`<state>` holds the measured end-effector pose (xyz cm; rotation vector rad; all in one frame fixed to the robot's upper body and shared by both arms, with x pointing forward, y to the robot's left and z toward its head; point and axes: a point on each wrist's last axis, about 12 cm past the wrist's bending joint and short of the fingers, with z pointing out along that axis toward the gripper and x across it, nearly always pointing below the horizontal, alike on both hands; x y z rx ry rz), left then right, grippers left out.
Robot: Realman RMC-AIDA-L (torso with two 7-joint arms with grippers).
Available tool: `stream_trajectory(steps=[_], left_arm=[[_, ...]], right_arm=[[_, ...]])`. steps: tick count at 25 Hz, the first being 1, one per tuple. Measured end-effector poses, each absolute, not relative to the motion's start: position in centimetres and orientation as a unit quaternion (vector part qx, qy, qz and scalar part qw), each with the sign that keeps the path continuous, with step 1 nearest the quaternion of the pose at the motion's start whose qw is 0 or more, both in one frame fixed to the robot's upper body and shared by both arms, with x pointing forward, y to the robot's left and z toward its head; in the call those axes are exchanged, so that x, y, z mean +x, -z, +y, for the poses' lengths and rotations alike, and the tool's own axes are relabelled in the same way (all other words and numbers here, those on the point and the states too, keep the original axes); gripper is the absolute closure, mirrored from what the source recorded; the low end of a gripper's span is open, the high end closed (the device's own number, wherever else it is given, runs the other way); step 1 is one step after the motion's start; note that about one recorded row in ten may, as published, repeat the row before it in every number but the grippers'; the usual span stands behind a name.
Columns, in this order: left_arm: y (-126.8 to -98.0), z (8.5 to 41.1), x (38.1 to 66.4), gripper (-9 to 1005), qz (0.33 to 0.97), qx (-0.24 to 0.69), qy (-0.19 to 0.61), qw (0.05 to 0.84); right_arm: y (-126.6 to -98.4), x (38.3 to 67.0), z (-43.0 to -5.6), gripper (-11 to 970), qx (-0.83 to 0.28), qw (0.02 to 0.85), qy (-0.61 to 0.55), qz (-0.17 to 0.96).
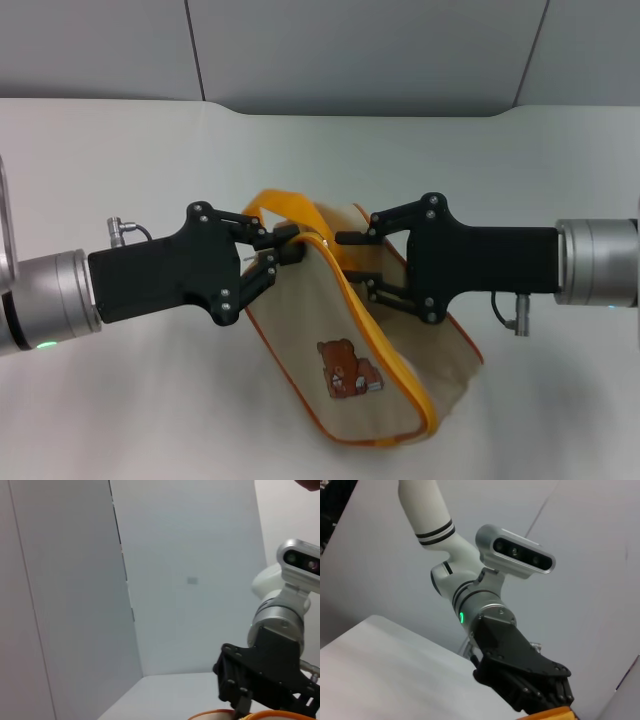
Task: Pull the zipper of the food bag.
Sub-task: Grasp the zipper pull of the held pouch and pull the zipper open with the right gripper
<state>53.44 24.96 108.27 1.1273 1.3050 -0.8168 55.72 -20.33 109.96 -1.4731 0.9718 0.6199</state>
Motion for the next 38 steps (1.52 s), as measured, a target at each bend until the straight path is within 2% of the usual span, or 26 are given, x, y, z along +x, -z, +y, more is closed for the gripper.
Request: stream_trajectory(steps=[16, 28, 38], left_arm=[[-108.3, 25.1, 52.9, 905, 0.543, 0.488, 0.354, 0.585], [-108.5, 25.3, 52.8, 905, 0.538, 0.482, 0.351, 0.596], [-108.5, 25.8, 52.6, 906, 0.540, 0.474, 0.348, 0.602]], right_arm=[[-111.6, 56.7, -21.1, 652, -0.618, 0.630, -0.233, 0.409], [-110.7, 56.9, -18.0, 657, -0.658, 0.596, -0.226, 0.400], [-111.1, 56.3, -18.9, 662, -0.633, 0.627, -0.225, 0.394]])
